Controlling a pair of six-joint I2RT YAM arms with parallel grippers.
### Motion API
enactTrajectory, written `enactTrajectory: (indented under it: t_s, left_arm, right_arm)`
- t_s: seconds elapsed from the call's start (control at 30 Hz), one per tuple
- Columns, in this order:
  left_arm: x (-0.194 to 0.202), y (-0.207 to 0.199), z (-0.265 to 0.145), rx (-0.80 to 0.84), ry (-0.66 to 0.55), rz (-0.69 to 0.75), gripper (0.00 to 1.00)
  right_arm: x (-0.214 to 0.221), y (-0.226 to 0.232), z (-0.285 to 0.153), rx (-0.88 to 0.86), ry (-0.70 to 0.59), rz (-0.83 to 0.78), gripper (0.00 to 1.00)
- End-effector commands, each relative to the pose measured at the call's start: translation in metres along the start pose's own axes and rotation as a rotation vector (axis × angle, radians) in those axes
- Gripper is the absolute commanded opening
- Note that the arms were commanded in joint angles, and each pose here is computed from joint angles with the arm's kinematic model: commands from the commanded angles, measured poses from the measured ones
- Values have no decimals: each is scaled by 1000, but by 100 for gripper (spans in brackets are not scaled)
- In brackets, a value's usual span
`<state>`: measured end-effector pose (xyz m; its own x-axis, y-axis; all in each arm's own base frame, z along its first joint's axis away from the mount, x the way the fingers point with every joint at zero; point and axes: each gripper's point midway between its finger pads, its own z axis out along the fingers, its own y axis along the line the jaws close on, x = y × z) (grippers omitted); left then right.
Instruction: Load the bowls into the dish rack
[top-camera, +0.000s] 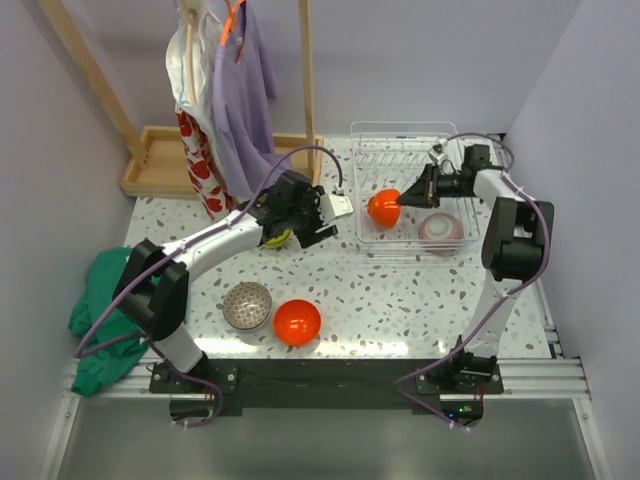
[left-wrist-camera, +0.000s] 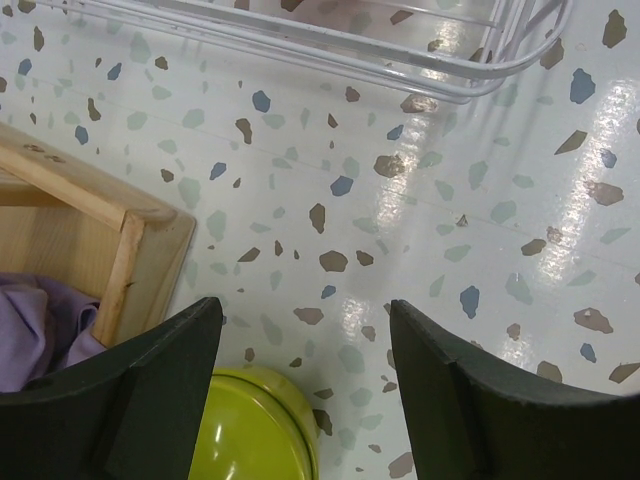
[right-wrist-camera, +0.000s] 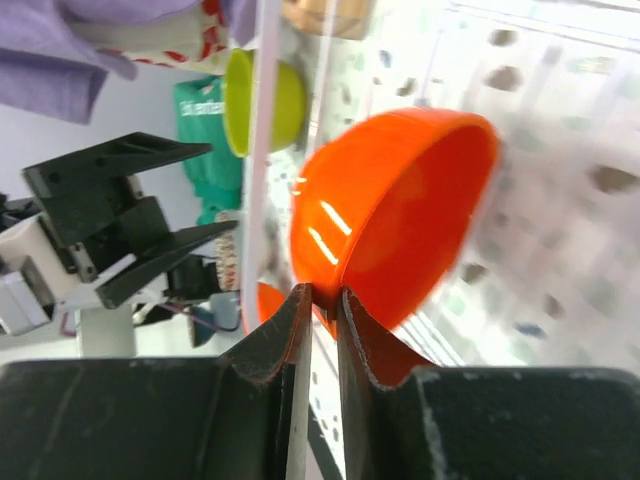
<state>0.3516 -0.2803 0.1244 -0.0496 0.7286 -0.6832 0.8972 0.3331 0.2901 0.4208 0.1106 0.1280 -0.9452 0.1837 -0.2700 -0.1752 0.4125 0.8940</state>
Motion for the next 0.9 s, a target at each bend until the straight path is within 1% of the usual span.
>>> enactTrajectory:
  t_s: [0.0, 0.17, 0.3, 0.37, 0.43, 0.5, 0.57, 0.6, 0.67, 0.8, 0.87]
  left_arm:
    - [-27, 9, 1, -27, -84, 15, 73]
    - [-35, 13, -8, -56, -111, 34, 74]
    - [-33, 11, -18, -72, -124, 37, 74]
    - [-37, 12, -28, -87, -144, 38, 74]
    - [-36, 8, -37, -92, -152, 37, 74]
    - [-31, 5, -41, -93, -146, 40, 75]
    - [-30, 4, -48, -106, -150, 51, 74]
    - [-28, 5, -50, -112, -146, 53, 75]
    - [-28, 6, -57, -129, -147, 65, 75]
    - [-25, 6, -64, -143, -140, 71, 75]
    - [-24, 5, -66, -146, -138, 72, 75]
  right_arm:
    - [1, -22, -41, 188, -8, -89, 22]
    - [-6, -19, -64, 298, -65, -167, 28]
    - [-16, 4, -76, 343, -137, -269, 29]
    - [-16, 13, -74, 353, -135, -315, 30]
    - [-10, 23, -67, 401, -89, -404, 29]
    - [-4, 29, -60, 430, -43, -502, 23]
    - [7, 37, -45, 460, 11, -594, 16]
    - [13, 42, -33, 461, 39, -629, 15]
    - [19, 33, -26, 503, 68, -623, 9]
    - [18, 11, -17, 567, 99, -580, 1]
    - [16, 1, -16, 598, 108, -582, 0]
